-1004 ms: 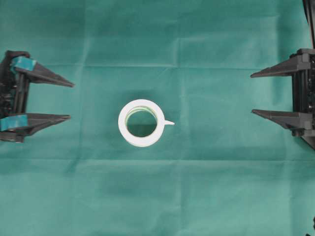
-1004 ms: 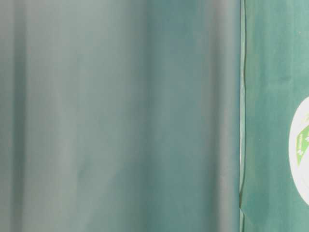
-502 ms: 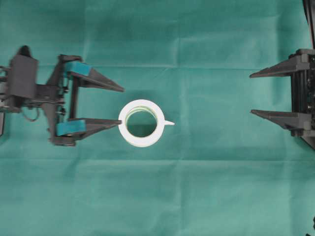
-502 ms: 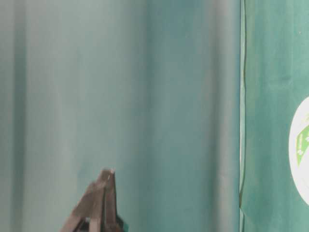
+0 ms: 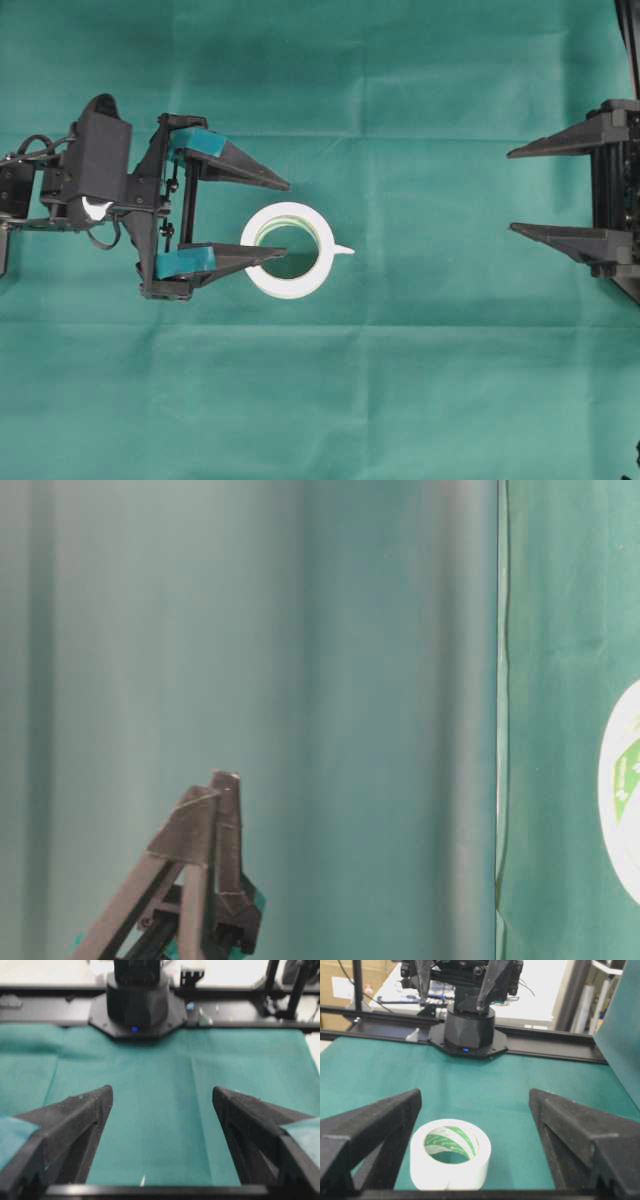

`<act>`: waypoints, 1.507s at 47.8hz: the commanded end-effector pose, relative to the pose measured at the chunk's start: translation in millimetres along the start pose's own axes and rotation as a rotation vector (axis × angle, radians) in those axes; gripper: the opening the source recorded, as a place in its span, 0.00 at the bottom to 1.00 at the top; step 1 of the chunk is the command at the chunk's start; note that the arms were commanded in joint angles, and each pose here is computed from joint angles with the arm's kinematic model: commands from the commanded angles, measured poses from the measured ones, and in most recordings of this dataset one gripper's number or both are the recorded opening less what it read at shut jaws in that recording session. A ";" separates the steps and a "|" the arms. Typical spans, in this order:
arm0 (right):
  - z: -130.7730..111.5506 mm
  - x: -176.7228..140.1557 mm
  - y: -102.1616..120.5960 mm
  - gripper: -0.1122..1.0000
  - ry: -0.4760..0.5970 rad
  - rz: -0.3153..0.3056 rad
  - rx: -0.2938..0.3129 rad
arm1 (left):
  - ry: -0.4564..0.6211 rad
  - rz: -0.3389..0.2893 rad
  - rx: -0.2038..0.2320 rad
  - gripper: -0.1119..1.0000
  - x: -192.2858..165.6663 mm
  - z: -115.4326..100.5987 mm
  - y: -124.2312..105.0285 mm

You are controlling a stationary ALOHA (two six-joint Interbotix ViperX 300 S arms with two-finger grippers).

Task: Peel off the duct tape with your right arm.
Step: 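Move the open left gripper to the white tape roll and straddle its rim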

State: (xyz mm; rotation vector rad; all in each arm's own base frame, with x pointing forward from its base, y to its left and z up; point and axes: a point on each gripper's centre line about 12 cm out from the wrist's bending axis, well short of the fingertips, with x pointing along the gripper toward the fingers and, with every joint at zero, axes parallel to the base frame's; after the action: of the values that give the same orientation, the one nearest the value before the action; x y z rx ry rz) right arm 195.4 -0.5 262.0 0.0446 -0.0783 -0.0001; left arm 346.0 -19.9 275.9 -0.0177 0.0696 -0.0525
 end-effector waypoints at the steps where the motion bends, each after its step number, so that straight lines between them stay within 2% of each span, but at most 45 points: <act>1: 5.5 2.0 0.0 0.86 -0.017 0.000 -0.002 | 0.026 -0.005 -0.013 0.94 4.0 10.8 -2.4; 20: 4.9 1.9 0.0 0.86 -0.015 0.000 0.000 | 0.373 -0.042 -0.023 0.94 8.6 8.6 -18.8; 35: 5.0 2.0 0.1 0.86 -0.017 0.001 -0.001 | 0.472 -0.042 -0.044 0.94 8.5 6.5 -21.7; 39: 5.4 2.4 0.0 0.86 -0.018 0.000 0.002 | 0.503 -0.036 -0.058 0.94 14.5 -1.5 -21.9; 48: 4.6 2.2 0.0 0.86 -0.015 0.000 0.002 | 0.595 -0.031 -0.058 0.94 27.0 -20.0 -23.0; 62: 4.2 2.0 0.0 0.86 -0.015 0.000 0.002 | 0.740 -0.020 -0.055 0.94 48.2 -74.7 -23.0; 72: 3.0 1.7 -0.1 0.86 -0.012 0.000 0.002 | 0.800 -0.017 -0.049 0.94 61.7 -99.1 -23.3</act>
State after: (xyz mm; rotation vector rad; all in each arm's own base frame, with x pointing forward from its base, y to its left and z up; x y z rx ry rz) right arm 195.4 -0.4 262.1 0.0447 -0.0798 0.0006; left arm 390.9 -46.4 164.7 -0.0451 0.9011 -0.0680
